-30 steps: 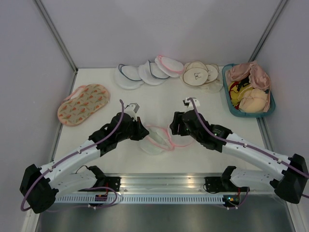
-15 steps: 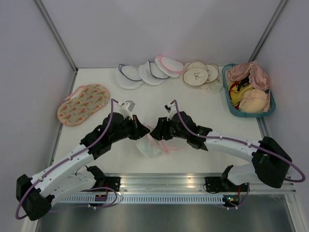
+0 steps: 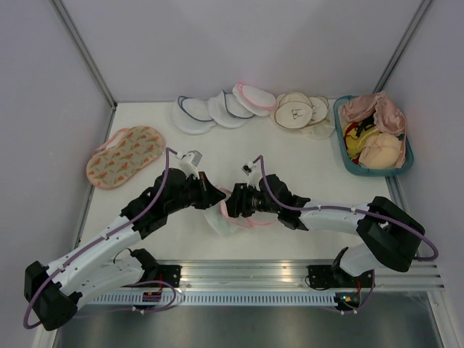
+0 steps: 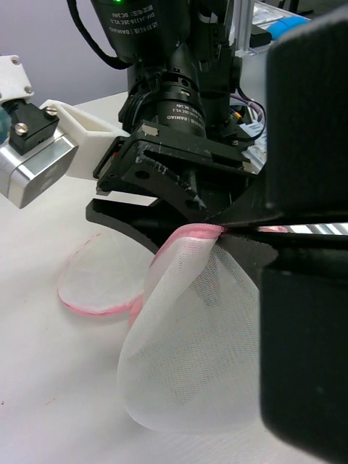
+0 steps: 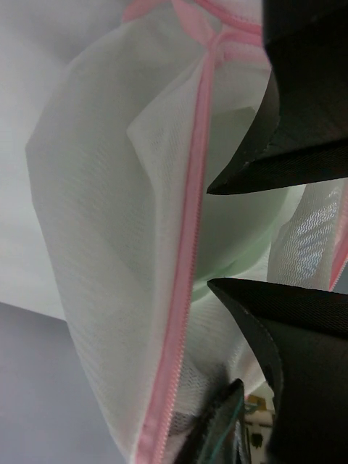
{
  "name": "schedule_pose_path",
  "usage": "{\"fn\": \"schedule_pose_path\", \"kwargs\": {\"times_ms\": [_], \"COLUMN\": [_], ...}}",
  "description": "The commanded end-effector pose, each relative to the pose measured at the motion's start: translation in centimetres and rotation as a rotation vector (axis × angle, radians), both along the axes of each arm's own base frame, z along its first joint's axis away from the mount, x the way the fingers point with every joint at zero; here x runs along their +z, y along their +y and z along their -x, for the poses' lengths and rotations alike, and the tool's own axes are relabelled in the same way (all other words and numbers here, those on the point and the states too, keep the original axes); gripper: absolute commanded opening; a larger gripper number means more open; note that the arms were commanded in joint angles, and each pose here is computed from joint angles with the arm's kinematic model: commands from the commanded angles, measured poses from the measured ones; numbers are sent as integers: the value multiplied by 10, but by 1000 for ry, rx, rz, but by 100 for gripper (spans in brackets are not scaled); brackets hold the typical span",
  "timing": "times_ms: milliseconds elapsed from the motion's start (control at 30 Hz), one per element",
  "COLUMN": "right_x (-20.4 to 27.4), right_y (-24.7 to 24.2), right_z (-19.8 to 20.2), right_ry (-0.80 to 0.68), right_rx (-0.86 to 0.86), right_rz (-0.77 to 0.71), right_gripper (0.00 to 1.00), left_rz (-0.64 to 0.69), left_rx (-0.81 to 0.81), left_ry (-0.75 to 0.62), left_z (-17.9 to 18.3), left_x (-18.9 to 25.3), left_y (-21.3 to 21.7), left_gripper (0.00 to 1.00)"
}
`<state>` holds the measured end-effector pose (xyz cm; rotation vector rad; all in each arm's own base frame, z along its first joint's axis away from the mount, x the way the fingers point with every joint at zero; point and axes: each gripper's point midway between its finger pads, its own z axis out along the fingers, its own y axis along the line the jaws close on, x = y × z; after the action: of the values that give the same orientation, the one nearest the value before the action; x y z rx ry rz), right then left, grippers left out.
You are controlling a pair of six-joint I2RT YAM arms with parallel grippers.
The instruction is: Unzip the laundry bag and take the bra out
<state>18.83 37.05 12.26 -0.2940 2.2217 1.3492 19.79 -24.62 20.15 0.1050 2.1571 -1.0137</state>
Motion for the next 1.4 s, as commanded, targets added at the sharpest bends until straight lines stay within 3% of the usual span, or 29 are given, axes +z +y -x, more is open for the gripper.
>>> {"fn": "schedule_pose_path", "kwargs": {"times_ms": [0, 267, 433, 600, 700, 1000, 1233, 1367], "right_x": [31, 39, 22, 3, -2, -15, 3, 12], "right_y": [14, 45, 64, 59, 50, -19, -49, -30], "right_z": [17, 44, 45, 34, 24, -6, -3, 7], "right_ry": [5, 66, 59, 22, 3, -103, -159, -164], "right_rx": [80, 189, 165, 70, 4, -281, -323, -216], "right_rz": [-175, -322, -259, -118, -57, 283, 303, 208], "right_gripper": [55, 56, 50, 25, 0, 0, 0, 2], "left_rz": [79, 106, 140, 161, 166, 146, 115, 147], "left_rx": [29, 52, 55, 74, 87, 144, 152, 144], "left_ry": [-39, -34, -27, -24, -19, -30, 2, 21], "left_z": [-7, -9, -6, -1, 0, -1, -4, -4], "left_x": [25, 25, 29, 28, 26, 23, 10, 9], "left_y": [-5, -5, -4, 1, 4, 18, 16, 10], "left_gripper": [2, 2, 2, 2, 2, 2, 2, 2]}}
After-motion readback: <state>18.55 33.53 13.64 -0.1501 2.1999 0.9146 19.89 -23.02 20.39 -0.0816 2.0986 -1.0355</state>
